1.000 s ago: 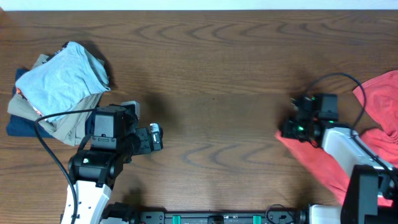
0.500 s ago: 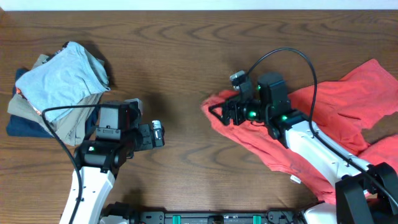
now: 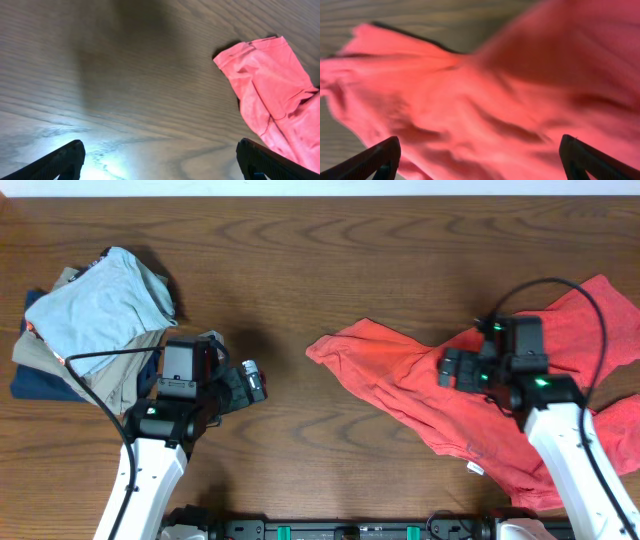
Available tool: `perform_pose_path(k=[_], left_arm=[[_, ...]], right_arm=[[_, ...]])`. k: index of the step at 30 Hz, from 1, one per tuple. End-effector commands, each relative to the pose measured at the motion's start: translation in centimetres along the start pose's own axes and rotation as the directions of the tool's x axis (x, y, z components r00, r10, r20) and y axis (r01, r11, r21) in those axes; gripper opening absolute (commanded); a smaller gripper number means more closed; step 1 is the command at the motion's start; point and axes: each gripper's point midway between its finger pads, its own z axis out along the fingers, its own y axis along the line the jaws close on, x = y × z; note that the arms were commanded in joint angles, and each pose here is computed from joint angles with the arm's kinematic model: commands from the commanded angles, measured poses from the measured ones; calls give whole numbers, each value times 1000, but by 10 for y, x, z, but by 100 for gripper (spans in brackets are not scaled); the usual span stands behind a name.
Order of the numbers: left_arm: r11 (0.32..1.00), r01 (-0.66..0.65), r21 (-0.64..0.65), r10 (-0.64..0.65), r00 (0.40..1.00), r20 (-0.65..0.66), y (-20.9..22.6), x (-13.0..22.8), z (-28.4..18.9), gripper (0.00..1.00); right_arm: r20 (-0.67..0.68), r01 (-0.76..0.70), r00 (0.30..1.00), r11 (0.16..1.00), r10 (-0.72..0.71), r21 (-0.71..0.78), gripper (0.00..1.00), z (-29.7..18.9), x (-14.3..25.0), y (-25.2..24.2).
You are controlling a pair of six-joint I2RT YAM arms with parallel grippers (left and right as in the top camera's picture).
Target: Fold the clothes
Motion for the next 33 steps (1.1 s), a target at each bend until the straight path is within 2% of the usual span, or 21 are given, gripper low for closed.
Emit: perform_pose_path(k=[1,5,13,19,25,27,29,31,33], left_arm=[[999,31,45,-29,999,-38,-16,2,8,98],[993,-3,114,17,993,-121,-42,17,29,98],[991,-12,133,45,968,-248,-81,57,86,98],[984,-7,179,60,955,-292,-117,90,127,98],[961,56,271,31,952,-304,-163,122,157,98],[946,44,320,55,954,-293,-178,131,163,87],[933,25,358,80,958,-276,-189,136,166,71],[928,21,372,86,960,-267,-192,136,169,36],[927,5,376,98,962,-253,-190,131,169,6]], right_arm=[[-7,-26,1000,996,27,80,99,-9,2,-28],[-43,-77,996,991,82,111,99,-12,12,-43],[-72,-101,991,987,110,125,99,-13,20,-48],[-79,-101,991,987,112,126,99,-13,21,-48],[-81,-101,990,987,112,127,99,-13,22,-48],[-81,-101,990,987,112,127,99,-13,22,-48],[-81,-101,990,987,112,127,99,-13,22,-48],[-82,-101,990,987,112,128,99,-13,22,-48],[-85,-101,990,987,112,129,99,-13,23,-48]])
